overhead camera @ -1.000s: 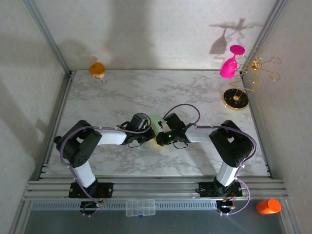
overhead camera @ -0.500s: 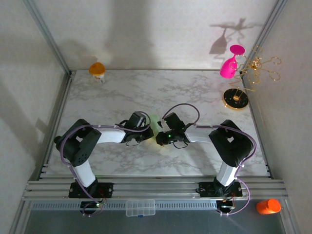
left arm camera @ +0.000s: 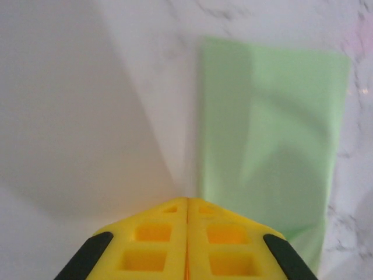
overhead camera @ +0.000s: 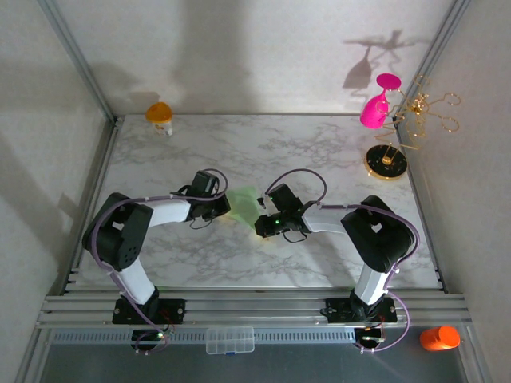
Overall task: Fold a paper plane with a square sheet of paper (pick it up from the middle)
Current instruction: Third fold the triangle at the center of the table.
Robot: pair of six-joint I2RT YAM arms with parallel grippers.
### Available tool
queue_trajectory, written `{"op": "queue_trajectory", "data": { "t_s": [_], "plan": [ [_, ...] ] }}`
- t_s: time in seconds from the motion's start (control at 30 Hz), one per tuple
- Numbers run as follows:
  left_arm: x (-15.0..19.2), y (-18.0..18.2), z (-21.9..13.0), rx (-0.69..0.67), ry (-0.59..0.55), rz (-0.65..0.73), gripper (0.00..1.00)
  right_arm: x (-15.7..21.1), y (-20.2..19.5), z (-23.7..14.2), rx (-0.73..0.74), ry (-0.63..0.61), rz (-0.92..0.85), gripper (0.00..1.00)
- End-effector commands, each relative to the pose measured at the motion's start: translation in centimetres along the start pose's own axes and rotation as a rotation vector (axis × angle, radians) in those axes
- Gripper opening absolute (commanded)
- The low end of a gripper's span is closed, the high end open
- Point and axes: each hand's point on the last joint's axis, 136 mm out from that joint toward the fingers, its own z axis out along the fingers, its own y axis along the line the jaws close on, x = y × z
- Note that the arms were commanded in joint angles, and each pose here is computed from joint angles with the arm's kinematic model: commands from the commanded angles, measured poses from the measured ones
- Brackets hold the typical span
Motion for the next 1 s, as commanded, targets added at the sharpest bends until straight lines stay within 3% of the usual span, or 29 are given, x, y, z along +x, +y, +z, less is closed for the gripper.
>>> {"op": "queue_trajectory", "data": {
  "t_s": [0.0,0.13,0.33,0.6,0.97],
  "plan": [
    [-2.1,-0.8,-2.7,-0.012,-0.085,0.006,0.09,5.5,-4.0,0.7,0.135,0.172,0.113,0.10],
    [-1.7,-3.3,-4.1,0.093,-0.109,-0.022,0.09,3.2,-2.4,1.1,0.069,0.103,0.143,0.10],
    [1.3,-7.2,-3.0,0.238,-0.045,-0.033,0.09,1.2,-1.5,1.5,0.033,0.057,0.182,0.10],
    [3.6,-6.3,0.9,0.166,0.053,-0.017,0.09,2.0,-2.1,1.6,0.057,0.080,0.193,0.11],
    [3.8,-1.9,2.3,-0.002,0.049,0.009,0.05,1.0,-1.2,0.8,0.034,0.050,0.169,0.11]
  ]
}}
